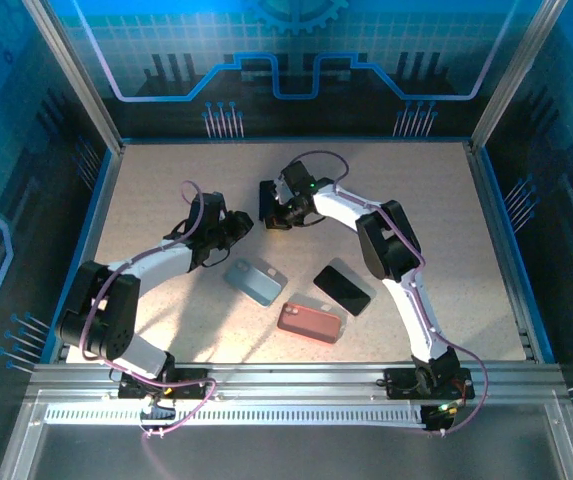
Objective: Put the phone into the phone case
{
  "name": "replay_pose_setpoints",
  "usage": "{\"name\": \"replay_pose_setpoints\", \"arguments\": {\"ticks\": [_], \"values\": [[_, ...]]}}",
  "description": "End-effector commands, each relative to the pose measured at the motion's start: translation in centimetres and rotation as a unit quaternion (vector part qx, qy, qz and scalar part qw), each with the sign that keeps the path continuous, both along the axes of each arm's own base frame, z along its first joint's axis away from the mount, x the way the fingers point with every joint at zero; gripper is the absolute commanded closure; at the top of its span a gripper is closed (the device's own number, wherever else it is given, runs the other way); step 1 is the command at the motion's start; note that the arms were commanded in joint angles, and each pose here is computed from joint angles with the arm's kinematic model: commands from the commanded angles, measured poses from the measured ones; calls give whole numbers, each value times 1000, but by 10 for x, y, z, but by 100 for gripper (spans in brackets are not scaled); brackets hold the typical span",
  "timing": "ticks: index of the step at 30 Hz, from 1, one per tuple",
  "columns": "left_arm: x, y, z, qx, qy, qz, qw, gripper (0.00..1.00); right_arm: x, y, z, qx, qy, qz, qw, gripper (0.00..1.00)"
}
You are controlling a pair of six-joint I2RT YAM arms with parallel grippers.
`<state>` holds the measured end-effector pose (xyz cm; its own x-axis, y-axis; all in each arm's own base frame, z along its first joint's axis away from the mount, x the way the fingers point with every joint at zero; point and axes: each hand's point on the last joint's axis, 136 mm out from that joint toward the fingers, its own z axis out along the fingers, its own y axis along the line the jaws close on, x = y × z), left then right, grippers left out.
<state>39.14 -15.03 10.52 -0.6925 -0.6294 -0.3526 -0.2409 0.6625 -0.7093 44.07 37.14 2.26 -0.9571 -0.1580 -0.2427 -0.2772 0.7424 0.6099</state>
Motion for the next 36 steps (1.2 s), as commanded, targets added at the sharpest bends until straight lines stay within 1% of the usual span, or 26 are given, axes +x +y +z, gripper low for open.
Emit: {"name": "replay_pose_setpoints", "arguments": {"ticks": [1, 5, 9, 10, 12, 14, 17, 19, 21, 23, 26, 28, 32, 34, 36], "values": [[-7, 8, -1, 9, 6, 11, 1000, 73, -2, -5, -20, -20, 17, 1, 1000, 100], [-8, 9, 1, 11, 3, 11, 1000, 73, -4, -3, -5, -7, 7, 6, 1000, 100], [-11, 10, 2, 15, 1, 9, 1000, 73, -10, -6, 27, 9, -16, 9, 1000, 100], [-12, 10, 3, 16, 1, 8, 1000, 73, -13, -9, 42, 13, -28, 9, 999, 100], [-16, 11, 3, 18, 3, 5, 1000, 73, -20, -16, 58, 12, -42, 9, 999, 99], [-22, 12, 1, 23, 13, 1, 1000, 73, -30, -26, 69, 2, -55, 9, 998, 93], [-35, 11, -4, 26, 29, -13, 999, 73, -49, -49, 77, -29, -72, 7, 997, 80], [-44, 12, -6, 31, 35, -17, 999, 73, -65, -68, 77, -60, -79, 7, 995, 74], [-53, 13, -9, 35, 41, -21, 998, 73, -80, -90, 75, -101, -84, 6, 991, 65], [-61, 12, -12, 35, 51, -26, 998, 73, -95, -109, 73, -135, -85, 8, 987, 58], [-74, 6, -17, 39, 62, -42, 996, 72, -116, -133, 72, -178, -87, 9, 980, 46], [-80, 0, -22, 46, 69, -56, 995, 72, -129, -155, 68, -221, -81, 2, 972, 37], [-92, -8, -32, 52, 86, -76, 992, 72, -149, -177, 62, -258, -70, 5, 964, 31], [-98, -12, -36, 53, 90, -84, 991, 71, -159, -186, 57, -273, -62, 8, 960, 23], [-102, -14, -41, 53, 99, -88, 990, 71, -167, -195, 52, -288, -57, 11, 956, 20]]}}
